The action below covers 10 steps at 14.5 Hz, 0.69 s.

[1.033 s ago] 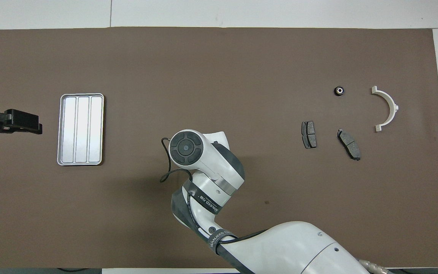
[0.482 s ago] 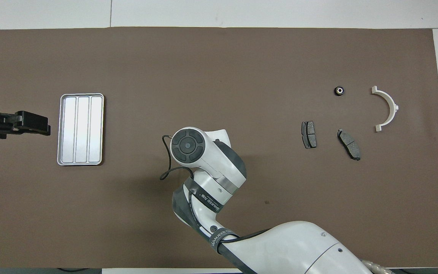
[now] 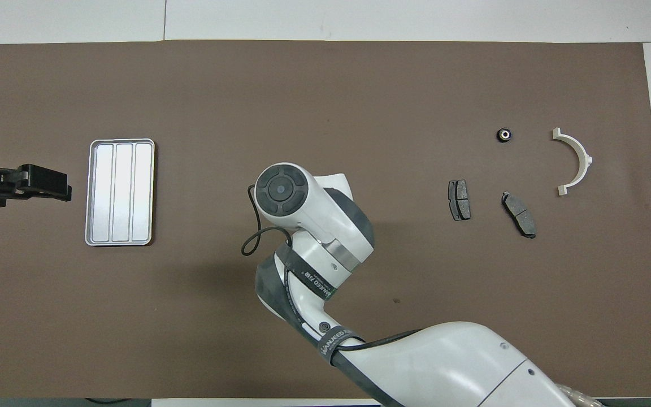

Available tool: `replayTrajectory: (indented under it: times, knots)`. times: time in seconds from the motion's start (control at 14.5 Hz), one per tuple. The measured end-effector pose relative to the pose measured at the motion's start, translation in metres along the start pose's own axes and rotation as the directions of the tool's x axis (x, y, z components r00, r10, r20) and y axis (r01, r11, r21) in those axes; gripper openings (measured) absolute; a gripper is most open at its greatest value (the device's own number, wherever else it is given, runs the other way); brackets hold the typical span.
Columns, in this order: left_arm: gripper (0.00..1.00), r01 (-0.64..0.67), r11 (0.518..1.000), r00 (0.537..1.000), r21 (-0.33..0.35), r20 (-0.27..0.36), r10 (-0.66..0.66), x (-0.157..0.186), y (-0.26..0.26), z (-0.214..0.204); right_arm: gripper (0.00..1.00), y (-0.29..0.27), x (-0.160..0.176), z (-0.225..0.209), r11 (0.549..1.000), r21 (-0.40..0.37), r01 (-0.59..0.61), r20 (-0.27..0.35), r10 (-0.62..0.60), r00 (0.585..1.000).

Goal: Place bearing gear from tray to pile

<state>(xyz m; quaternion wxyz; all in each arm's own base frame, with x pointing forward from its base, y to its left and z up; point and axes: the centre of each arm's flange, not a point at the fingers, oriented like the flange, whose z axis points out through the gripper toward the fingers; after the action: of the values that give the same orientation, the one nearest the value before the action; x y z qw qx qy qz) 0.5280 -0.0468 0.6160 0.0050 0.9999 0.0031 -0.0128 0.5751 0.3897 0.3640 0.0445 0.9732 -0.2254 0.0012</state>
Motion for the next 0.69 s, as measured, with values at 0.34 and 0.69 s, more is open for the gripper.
replayTrajectory:
  times: [0.34, 0.69]
  knots:
    - [1.0, 0.0, 1.0, 1.0, 0.0, 0.0, 0.0, 0.0, 0.0, 0.0, 0.24, 0.127, 0.146, -0.034, 0.967, 0.002, 0.254, 0.012, -0.254, 0.967]
    - [1.0, 0.0, 1.0, 1.0, 0.0, 0.0, 0.0, 0.0, 0.0, 0.0, 0.24, 0.2, 0.207, 0.017, 0.922, 0.029, 0.387, -0.027, -0.386, 0.922]
